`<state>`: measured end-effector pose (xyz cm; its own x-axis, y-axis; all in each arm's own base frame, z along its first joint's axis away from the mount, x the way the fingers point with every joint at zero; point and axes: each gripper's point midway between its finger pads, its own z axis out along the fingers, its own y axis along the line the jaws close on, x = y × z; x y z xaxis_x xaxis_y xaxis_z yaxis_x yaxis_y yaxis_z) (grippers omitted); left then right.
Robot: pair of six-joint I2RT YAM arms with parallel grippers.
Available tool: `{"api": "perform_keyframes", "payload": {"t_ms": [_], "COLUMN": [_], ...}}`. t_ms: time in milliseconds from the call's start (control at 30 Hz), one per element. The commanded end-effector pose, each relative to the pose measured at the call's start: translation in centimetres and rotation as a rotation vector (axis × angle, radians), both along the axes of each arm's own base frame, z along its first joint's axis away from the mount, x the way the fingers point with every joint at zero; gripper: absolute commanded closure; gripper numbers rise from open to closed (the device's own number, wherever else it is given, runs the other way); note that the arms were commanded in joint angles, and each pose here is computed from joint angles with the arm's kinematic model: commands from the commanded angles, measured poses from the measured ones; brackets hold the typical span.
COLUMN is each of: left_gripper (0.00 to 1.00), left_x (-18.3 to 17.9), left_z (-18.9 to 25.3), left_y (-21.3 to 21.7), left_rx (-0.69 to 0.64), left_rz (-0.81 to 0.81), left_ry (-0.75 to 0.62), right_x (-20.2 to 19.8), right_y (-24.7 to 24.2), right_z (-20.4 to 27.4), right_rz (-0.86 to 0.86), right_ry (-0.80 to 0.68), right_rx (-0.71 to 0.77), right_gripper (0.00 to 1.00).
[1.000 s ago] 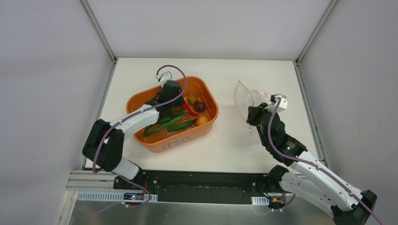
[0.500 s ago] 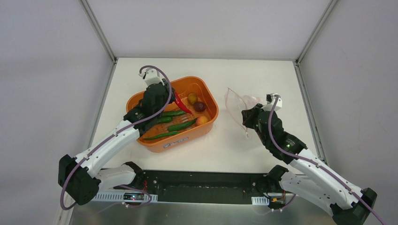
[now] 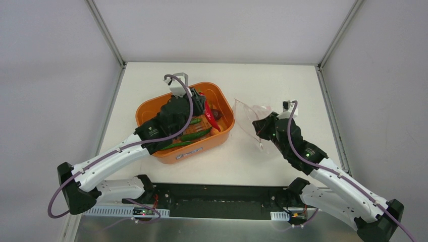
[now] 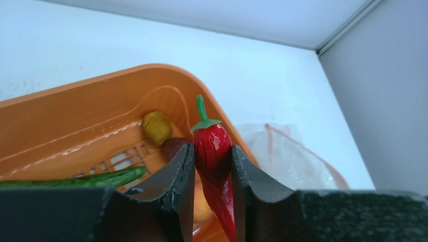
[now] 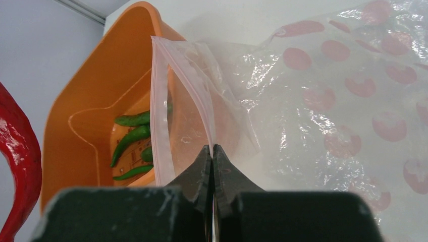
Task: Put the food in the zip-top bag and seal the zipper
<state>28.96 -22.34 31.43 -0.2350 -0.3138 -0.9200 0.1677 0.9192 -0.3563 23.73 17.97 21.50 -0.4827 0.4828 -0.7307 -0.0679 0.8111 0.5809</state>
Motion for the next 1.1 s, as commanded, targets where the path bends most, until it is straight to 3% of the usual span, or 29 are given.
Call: {"api": "perform_keyframes", "payload": {"t_ms": [0,100,533,1067], "left_gripper": [0.85,0.85,0.83,0.82], "left_x": [0.3,0.1,1.2,2.4], "left_z": [3.4,4.5,6.3,3.0], "left_y": [-1.7,-3.9,-8.8,-12.0], "left_rx": [-0.027,-0.062,0.020,0.153], "left_rz": [0.017,-0.026,-0.043,-0.053], "left_ry": [-0.068,-0.085,-0.167,-0.267], "right_x": [0.2,0.1,-0.6,-1.9], "right_y": [1.9,2.4,3.2,1.9], "right_z": [2.6,2.8,3.7,7.3], "right_rz": [0.028,0.040,0.086,0.079], "right_ry": [-0.026,-0.022,-0.014,-0.055], "right_rx": [0.159,0.204,0.250,0.320], "right_gripper": [1.00,1.00,1.00,1.00]}}
